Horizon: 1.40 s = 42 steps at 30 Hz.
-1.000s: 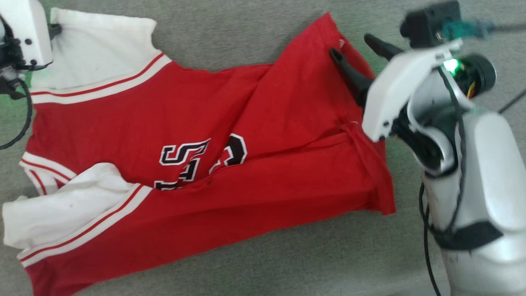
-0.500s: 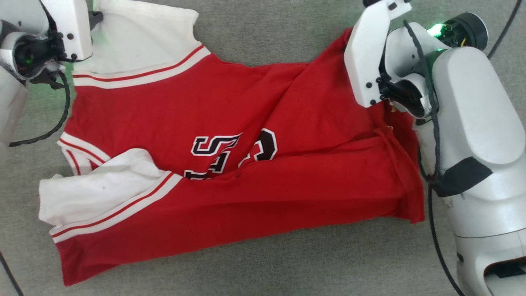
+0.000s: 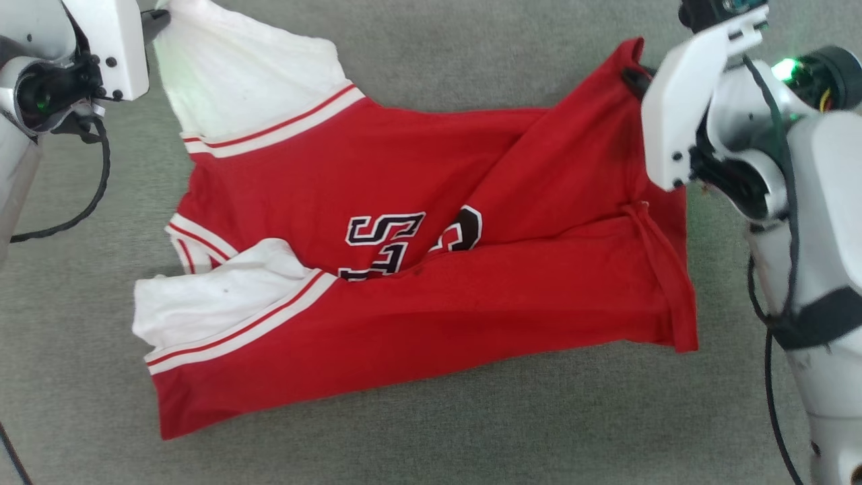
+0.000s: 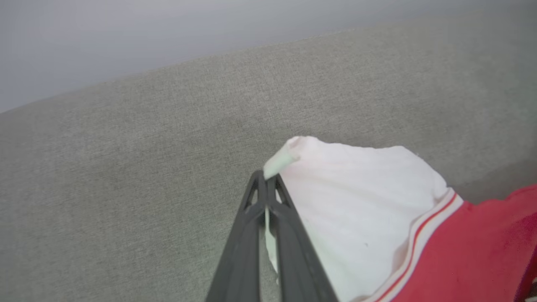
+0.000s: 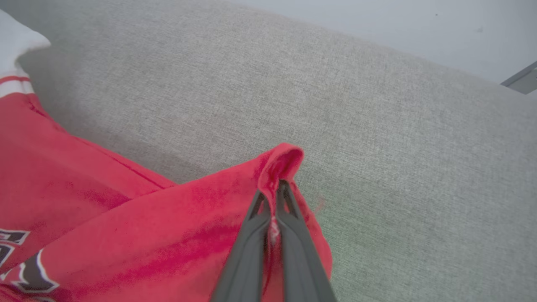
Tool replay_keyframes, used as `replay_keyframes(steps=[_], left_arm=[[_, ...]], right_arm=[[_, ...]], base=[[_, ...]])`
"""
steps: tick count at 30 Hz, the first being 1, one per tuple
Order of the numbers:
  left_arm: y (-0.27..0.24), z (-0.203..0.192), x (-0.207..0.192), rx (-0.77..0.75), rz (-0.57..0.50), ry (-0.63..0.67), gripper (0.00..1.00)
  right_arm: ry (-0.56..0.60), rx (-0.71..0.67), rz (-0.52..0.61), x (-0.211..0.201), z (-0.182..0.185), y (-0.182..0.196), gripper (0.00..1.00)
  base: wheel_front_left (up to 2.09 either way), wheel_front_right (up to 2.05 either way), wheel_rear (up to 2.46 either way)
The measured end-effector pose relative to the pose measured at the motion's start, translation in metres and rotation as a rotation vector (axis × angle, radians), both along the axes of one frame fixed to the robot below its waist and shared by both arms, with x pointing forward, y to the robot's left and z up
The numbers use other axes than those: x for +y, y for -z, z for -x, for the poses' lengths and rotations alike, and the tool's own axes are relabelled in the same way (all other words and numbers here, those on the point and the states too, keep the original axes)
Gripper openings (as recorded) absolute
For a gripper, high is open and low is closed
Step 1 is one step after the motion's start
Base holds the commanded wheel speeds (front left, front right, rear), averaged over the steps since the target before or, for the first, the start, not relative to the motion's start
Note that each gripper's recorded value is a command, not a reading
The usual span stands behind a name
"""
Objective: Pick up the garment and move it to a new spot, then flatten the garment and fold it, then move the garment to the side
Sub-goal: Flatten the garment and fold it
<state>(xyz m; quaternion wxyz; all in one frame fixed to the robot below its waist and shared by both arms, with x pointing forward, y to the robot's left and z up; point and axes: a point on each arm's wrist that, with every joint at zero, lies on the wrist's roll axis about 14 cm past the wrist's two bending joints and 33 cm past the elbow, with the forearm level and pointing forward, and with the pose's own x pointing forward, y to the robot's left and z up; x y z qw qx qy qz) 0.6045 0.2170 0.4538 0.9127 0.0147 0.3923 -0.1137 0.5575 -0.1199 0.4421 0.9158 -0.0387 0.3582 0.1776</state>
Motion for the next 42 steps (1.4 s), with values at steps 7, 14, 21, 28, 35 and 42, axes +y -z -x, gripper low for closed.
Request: replay_keyframes(steps=[7,14,21,28,35,42], left_arm=[[-0.025,0.027,0.006,-0.015,-0.014,0.041,0.00],[-0.038,0.073,0.006,0.007,-0.065,0.077,0.00],[-0.044,0.142,-0.003,0.062,-0.081,0.092,0.00],[-0.024,0.209,-0.011,0.178,-0.069,0.082,0.00],[0.020,0.249,-0.017,0.326,0.003,0.048,0.00],[0.037,0.240,-0.011,0.279,0.050,0.000,1.00]], right_arm=[[-0.026,-0.081,-0.025,-0.004,0.017,-0.024,0.00],[-0.052,-0.135,-0.062,-0.003,0.045,-0.042,0.00],[-0.068,-0.130,-0.086,-0.006,0.081,-0.046,0.00],[-0.066,-0.039,-0.092,-0.013,0.120,-0.024,0.00],[-0.023,0.102,-0.093,-0.018,0.147,0.020,0.11],[-0.030,0.107,-0.106,-0.010,0.147,0.023,1.00]], base=[[0.00,0.00,0.00],[0.00,0.00,0.00],[0.00,0.00,0.00],[0.00,0.00,0.00],[0.00,0.00,0.00],[0.00,0.00,0.00]])
